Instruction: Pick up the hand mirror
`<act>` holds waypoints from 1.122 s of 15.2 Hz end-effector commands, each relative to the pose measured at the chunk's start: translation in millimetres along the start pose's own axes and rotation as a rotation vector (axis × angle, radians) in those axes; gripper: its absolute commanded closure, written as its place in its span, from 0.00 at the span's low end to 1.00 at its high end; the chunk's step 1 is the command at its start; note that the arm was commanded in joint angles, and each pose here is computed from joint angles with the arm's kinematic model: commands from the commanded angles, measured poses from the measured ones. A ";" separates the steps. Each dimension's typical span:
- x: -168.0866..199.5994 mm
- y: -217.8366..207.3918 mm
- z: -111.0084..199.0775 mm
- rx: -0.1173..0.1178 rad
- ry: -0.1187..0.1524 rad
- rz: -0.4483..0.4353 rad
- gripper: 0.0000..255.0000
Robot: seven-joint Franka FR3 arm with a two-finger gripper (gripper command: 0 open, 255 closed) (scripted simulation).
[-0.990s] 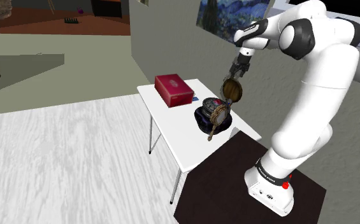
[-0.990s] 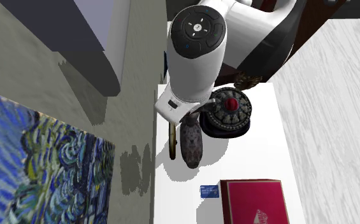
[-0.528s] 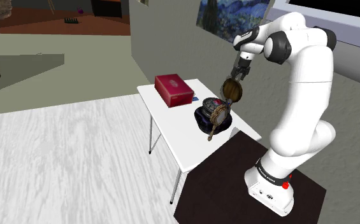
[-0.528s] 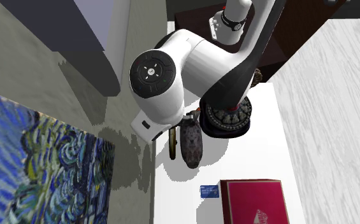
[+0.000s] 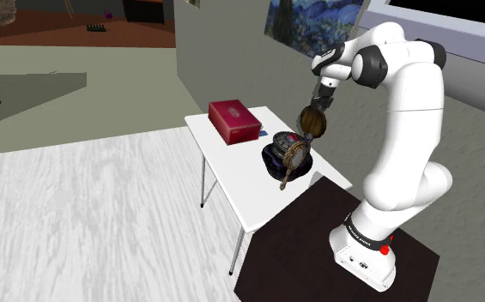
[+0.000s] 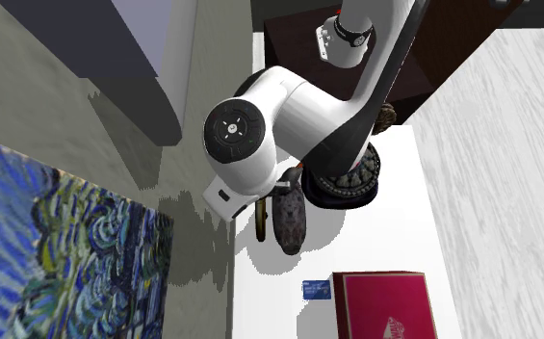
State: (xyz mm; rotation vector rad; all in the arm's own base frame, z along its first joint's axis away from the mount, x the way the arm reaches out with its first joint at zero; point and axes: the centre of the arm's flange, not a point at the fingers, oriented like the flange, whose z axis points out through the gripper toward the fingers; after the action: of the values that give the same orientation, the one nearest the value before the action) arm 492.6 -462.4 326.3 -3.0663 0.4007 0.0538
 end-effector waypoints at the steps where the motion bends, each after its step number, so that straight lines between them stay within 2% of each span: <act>1: 0.1 0.0 0.9 0.000 0.000 0.000 1.00; 9: -0.6 0.3 1.1 0.000 0.000 0.000 1.00; 17: -2.3 -1.5 -41.0 0.000 0.000 0.000 1.00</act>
State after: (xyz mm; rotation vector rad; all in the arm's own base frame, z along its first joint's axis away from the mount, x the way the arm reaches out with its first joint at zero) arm 492.2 -463.8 360.9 -3.0661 0.4006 0.0540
